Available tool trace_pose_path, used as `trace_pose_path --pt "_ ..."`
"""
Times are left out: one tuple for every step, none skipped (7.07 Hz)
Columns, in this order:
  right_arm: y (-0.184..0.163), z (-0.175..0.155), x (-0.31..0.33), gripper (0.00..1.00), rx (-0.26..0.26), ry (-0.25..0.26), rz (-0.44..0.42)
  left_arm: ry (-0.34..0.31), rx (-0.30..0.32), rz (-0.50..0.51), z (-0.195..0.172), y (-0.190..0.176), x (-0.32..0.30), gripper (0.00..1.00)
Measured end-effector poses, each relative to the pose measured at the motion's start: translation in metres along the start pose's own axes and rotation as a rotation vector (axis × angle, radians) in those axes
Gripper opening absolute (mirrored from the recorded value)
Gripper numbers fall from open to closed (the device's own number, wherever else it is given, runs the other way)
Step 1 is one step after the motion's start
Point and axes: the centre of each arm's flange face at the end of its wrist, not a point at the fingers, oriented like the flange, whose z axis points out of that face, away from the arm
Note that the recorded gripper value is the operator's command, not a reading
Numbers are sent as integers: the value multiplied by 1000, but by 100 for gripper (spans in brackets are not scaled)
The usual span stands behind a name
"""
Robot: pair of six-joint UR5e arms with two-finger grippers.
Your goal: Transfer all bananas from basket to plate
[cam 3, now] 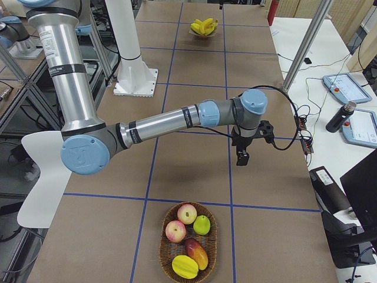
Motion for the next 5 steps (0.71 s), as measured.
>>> trace_pose_path --pt "1 1 0 100 -2 -12 2 -2 8 2 -2 6 0 99" --pt "2 2 -1 100 -4 -26 6 -3 12 2 -3 8 1 99" --pt "3 2 -1 100 -5 -32 7 -3 13 1 -3 9 1 99" --pt "3 2 -1 100 -5 -34 8 -4 13 0 -4 10 1 99" --pt "3 2 -1 100 -5 -35 8 -9 14 -2 -4 10 0 99"
